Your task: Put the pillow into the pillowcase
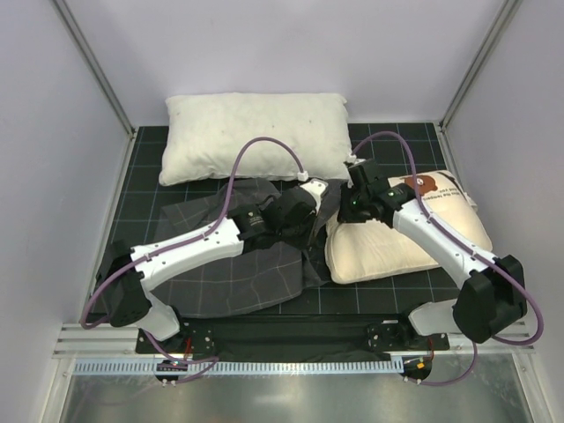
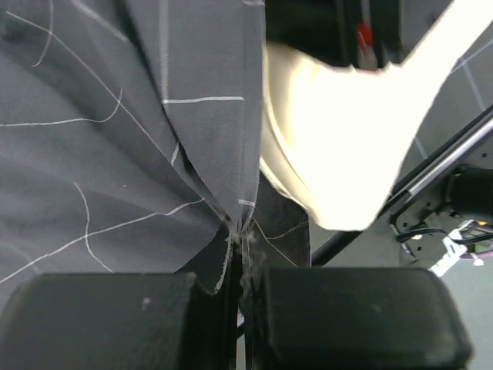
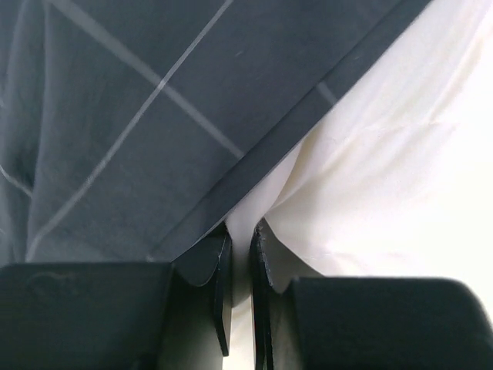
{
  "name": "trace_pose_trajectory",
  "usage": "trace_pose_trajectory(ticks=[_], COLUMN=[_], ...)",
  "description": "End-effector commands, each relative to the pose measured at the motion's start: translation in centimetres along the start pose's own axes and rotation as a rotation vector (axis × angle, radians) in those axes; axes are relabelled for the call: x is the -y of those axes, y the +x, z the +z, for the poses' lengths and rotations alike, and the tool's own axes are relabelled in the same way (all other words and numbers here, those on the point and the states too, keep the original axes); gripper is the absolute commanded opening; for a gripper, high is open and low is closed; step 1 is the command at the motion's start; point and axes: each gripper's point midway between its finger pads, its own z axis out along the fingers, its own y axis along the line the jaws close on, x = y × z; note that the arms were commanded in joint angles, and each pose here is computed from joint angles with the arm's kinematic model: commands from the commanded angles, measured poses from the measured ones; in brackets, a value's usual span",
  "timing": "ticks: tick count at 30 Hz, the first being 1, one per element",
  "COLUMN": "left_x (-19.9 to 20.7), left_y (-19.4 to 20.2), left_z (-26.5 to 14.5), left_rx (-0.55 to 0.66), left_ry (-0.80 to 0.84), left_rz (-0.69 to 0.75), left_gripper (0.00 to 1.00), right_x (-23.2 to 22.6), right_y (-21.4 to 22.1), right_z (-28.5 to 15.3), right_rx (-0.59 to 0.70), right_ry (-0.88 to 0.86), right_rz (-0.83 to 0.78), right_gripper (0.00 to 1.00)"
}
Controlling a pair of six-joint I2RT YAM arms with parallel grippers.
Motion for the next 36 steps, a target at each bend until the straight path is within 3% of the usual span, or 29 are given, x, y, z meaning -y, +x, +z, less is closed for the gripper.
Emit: trace_pose_trajectory(ticks=[1,10,16,17,18,20,22,27,29,32,36], left_x=[2.6,5.6,7.6,7.7,7.9,8.0,8.0,7.4,7.5,8.0,8.0], left_y=[-2.1,-1.6,-2.7,-3.0,-3.8,-4.1,-4.4,-4.0,-4.0,-3.6,-2.7], left_z=[-0.9,1.8,2.6,3.0,2.9,3.2,3.8,5.6,6.0,6.7,7.9], left_rx=[0.07,0.022,0.035,0.041,0.06,0.064,0.069,0.056,0.053,0.027,0.002], left_ry=[0.106,0.207,0.266,0.262,0.263,0.261,0.245,0.204,0.204,0.223,0.219], left_rz=[-0.036,-0.101,-0.146,-0.147,-0.147,-0.142,-0.139,-0.136,-0.138,-0.146,-0.152], left_gripper=[0.01,0.01,0.02,0.02,0.02,0.02,0.02,0.02,0.02,0.02,0.02], right_x=[-1.3,-1.8,-3.5,-3.5,-3.3,-1.8,0.0,3.8,6.7,10.8,16.3], right_y=[-7.0,-8.9,-8.2,-8.0,-8.2,-7.1,-6.8,-5.4,-4.4,-2.2,0.9], right_z=[-0.7,1.2,0.8,0.6,-0.4,-0.8,-2.3,-4.9,-5.6,-6.1,-7.7], right_rx=[0.247,0.427,0.453,0.448,0.472,0.451,0.456,0.424,0.404,0.397,0.417], right_ry=[-0.081,-0.152,-0.258,-0.256,-0.257,-0.203,-0.182,-0.093,-0.012,0.092,0.328], right_rz=[0.165,0.449,0.41,0.391,0.374,0.341,0.322,0.286,0.324,0.431,0.588], right_gripper=[0.04,0.04,0.06,0.27,0.41,0.56,0.58,0.74,0.79,0.99,1.0])
